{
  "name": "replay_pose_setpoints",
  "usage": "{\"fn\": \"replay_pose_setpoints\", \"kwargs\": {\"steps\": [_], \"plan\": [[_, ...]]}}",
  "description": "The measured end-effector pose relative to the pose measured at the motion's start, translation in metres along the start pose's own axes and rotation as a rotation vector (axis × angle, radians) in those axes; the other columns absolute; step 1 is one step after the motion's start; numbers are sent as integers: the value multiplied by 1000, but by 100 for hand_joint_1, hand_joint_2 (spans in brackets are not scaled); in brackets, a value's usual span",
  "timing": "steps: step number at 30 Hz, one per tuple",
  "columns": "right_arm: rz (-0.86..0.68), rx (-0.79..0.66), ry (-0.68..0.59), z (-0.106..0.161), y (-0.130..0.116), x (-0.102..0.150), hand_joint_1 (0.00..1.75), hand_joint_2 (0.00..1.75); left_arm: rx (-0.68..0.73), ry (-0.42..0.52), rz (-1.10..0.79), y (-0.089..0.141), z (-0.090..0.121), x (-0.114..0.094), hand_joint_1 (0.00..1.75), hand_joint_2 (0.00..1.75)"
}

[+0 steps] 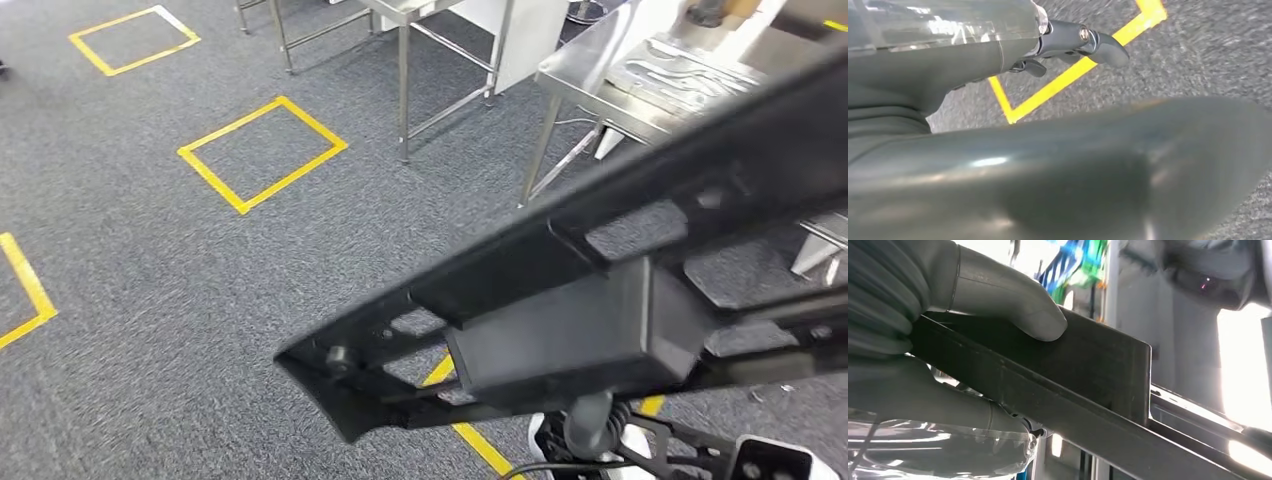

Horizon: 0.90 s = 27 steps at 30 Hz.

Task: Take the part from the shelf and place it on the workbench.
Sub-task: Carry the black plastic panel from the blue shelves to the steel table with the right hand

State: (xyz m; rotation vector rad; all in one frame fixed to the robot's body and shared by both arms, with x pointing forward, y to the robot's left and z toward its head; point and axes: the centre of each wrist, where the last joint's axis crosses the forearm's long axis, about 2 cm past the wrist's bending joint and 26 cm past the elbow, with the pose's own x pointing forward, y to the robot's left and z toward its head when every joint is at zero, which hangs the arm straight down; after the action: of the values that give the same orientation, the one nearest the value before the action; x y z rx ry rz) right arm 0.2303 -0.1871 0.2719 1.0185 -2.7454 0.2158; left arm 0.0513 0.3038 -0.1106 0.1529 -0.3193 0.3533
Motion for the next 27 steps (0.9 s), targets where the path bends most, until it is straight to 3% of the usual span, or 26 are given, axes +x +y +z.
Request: {"fn": "replay_pose_setpoints", "kwargs": {"steps": [10, 27], "plan": [[-11, 7, 54, 3, -16, -21, 175, 175, -8, 18, -20, -3, 0, 1, 0, 0], [-25, 17, 85, 11, -18, -23, 175, 175, -16, 31, -36, -6, 2, -4, 0, 0]]}}
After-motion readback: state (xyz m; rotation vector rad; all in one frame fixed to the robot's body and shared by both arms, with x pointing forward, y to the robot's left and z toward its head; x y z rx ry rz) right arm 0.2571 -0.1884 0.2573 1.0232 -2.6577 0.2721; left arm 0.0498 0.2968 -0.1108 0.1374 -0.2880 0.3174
